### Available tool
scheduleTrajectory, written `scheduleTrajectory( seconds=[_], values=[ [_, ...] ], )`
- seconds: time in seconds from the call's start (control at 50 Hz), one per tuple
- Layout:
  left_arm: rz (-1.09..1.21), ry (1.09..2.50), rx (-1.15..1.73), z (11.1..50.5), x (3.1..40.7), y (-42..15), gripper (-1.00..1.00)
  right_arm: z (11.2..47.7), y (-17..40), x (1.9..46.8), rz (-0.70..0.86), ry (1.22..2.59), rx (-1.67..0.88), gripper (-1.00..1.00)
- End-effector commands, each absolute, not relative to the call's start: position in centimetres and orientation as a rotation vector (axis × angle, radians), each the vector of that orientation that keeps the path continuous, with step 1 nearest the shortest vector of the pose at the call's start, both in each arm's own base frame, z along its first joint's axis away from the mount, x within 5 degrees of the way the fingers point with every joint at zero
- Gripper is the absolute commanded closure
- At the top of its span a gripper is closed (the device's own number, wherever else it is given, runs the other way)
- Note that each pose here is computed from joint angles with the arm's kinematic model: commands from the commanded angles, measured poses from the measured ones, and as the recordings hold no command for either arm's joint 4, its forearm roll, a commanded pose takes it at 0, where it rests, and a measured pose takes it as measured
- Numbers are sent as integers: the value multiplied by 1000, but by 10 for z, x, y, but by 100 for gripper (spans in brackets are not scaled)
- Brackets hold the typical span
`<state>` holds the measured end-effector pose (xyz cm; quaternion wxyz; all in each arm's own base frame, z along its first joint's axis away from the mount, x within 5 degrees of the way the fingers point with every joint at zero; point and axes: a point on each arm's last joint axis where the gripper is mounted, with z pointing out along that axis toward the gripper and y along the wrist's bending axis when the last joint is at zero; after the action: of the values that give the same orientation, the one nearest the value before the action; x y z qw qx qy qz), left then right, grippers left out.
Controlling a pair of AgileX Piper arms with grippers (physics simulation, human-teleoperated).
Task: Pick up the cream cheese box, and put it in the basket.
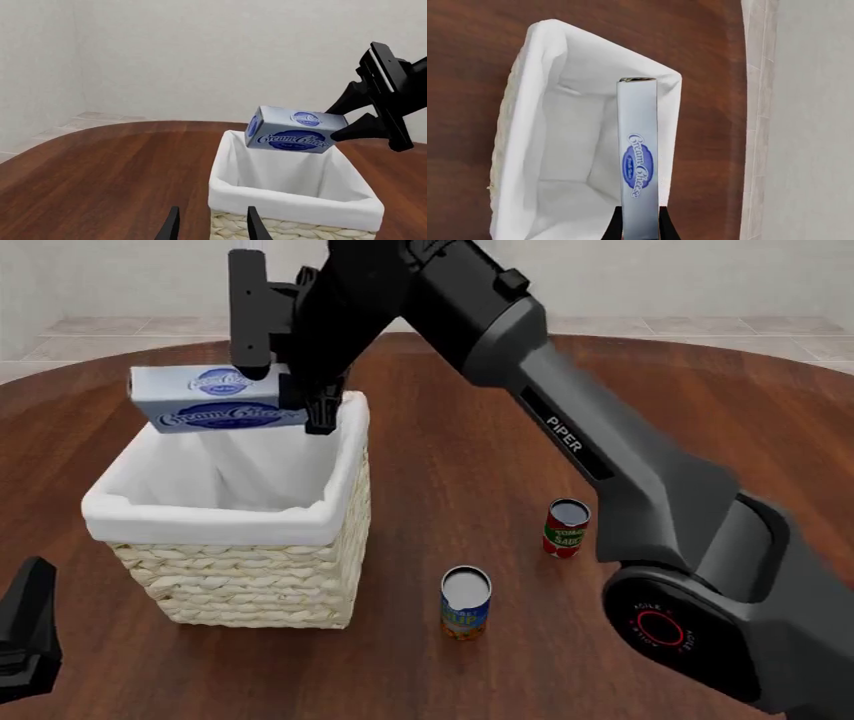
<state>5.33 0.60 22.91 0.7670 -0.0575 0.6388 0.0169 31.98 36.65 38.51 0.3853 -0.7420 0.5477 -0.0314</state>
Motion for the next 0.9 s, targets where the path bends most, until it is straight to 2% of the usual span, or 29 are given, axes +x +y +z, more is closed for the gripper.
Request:
scheduleTrajectory(
  seconds=[0.02, 0.9],
  values=[
    [36, 1386, -128, 229, 53, 6, -100, 381, 373, 318, -66, 1399, -1883, 100],
    [38, 1386, -131, 229, 53, 6, -100, 348, 384, 327, -45, 1464, -1900, 100]
  ],
)
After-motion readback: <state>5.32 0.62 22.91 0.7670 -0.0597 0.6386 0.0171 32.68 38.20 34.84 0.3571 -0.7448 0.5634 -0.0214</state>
